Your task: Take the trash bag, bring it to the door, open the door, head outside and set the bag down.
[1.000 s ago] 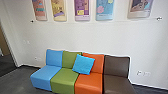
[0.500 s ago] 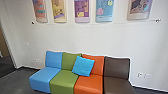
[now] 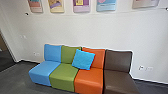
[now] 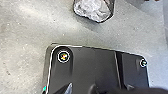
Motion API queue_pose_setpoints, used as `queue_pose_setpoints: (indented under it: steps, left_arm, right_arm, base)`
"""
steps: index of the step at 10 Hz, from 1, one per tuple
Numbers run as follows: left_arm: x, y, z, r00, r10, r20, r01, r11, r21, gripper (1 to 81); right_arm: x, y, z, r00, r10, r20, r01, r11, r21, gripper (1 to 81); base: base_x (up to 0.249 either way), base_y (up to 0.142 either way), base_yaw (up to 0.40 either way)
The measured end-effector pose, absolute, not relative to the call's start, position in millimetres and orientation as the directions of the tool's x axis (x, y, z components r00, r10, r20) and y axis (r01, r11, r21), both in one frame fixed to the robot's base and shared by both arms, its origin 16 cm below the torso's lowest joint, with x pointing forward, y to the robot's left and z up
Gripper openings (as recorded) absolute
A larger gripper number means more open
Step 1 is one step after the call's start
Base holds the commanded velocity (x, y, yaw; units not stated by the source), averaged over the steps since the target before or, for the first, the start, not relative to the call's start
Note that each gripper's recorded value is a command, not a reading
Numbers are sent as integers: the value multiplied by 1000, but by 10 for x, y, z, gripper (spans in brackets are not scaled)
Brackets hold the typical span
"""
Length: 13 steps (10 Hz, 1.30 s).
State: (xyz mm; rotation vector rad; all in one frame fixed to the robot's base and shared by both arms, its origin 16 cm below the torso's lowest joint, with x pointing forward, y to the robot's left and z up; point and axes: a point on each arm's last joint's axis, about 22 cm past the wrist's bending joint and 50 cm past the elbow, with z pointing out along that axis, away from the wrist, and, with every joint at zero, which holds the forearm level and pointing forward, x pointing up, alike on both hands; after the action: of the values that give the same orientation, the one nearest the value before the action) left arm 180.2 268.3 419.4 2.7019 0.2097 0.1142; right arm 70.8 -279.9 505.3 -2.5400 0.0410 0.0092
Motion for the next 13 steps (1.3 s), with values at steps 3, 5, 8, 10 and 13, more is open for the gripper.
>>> queue_pose_setpoints:
  steps: [3,5,8,10,13]
  left_arm:
    - [2154,2739,4028,985,174,11,153,-895,418,811]
    - [2332,2742,3897,983,182,-34,179,-890,420,811]
    - [2767,2827,3714,976,207,-60,213,-884,417,811]
    - [3061,2832,3671,973,224,-57,226,-876,427,811]
    - [3570,2839,3611,972,233,-28,221,-867,447,811]
  right_arm:
    - [707,-2857,4982,997,-32,-71,-66,-821,-568,811]
    - [677,-2817,4907,993,-37,-110,-94,-813,-574,811]
    - [709,-2882,4817,988,-55,-144,-129,-809,-573,811]
    - [795,-2864,4745,989,-61,-136,-129,-804,-581,811]
    - [964,-2854,4526,993,-61,-104,-111,-802,-587,811]
  base:
    - [0,0,0]
    - [0,0,0]
    - [0,0,0]
    - [0,0,0]
    - [0,0,0]
